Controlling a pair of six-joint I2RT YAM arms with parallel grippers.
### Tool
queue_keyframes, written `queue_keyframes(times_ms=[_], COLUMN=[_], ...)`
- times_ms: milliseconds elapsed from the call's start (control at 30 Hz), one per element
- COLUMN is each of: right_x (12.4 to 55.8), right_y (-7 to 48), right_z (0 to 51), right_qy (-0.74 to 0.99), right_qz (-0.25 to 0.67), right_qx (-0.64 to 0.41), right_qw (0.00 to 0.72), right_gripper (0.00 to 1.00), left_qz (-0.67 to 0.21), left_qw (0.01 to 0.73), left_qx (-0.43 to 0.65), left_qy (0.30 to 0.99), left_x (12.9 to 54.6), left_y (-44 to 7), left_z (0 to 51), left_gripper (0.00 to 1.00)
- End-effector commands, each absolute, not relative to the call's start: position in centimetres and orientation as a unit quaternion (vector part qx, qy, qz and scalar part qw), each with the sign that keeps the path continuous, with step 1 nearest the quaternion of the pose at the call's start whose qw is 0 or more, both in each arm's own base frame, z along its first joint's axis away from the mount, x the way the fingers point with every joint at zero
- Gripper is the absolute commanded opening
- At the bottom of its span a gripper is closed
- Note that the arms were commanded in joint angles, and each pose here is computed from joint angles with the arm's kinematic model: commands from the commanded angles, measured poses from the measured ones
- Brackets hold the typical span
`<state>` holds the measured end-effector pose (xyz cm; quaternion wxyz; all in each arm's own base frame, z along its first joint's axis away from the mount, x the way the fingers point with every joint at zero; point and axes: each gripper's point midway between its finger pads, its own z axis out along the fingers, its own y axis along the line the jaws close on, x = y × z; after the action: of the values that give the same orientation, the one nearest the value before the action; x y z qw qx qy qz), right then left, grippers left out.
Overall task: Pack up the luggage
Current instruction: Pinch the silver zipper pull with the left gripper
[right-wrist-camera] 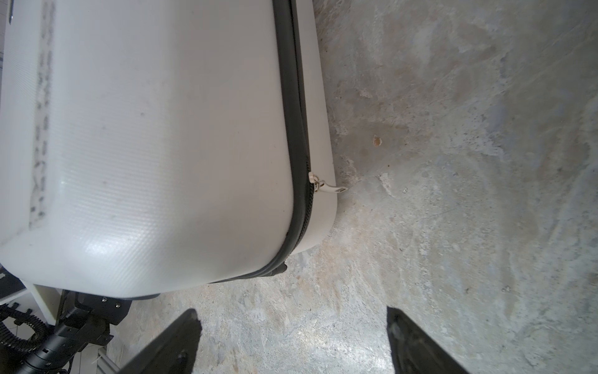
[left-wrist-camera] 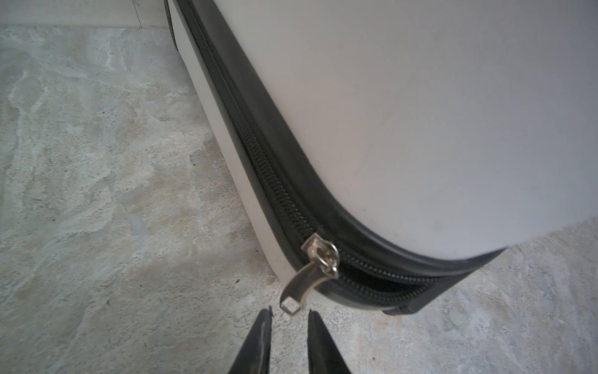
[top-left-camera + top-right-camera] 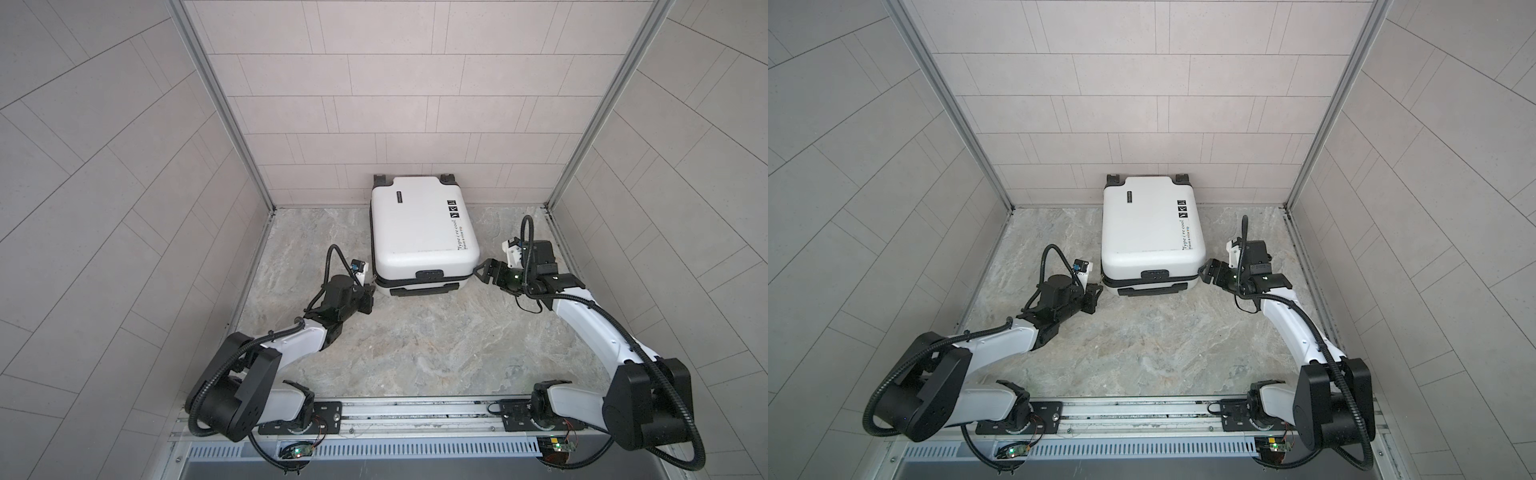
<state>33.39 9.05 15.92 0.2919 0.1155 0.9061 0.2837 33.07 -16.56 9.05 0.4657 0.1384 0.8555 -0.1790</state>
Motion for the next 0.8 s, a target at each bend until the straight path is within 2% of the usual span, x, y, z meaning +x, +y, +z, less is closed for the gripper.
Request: queue_keyframes(times_ms=[0, 300, 533, 700, 767], right_x=[33.66, 33.72, 33.76, 33.76, 33.74], right_y=[9.24, 9.24, 9.36, 9.38, 9.38], right_z=[17.04, 17.02, 17.14, 17.13, 17.08], right_qy=[0.901, 0.902, 0.901, 0.902, 0.902], right_qz=[0.29, 0.289, 0.292, 0.292, 0.292], right_qx=[0.112, 0.114, 0.112, 0.11, 0.11], right_qw=[0.303, 0.3, 0.3, 0.299, 0.299], right_gripper=[0.92, 0.92, 0.92, 0.91, 0.91], left_qz=[-0.165, -0.149, -0.148, -0.156, -0.16], left_qw=[0.49, 0.493, 0.496, 0.494, 0.495], left_qx=[0.156, 0.168, 0.172, 0.184, 0.186], left_qy=[0.842, 0.841, 0.838, 0.836, 0.834], left_x=[34.06, 34.52, 34.51, 34.2, 34.14], left_y=[-16.9, -16.91, -16.98, -17.37, -17.52], left_z=[10.32, 10.08, 10.3, 10.33, 10.49], left_gripper=[0.24, 0.19, 0.11, 0.0, 0.0])
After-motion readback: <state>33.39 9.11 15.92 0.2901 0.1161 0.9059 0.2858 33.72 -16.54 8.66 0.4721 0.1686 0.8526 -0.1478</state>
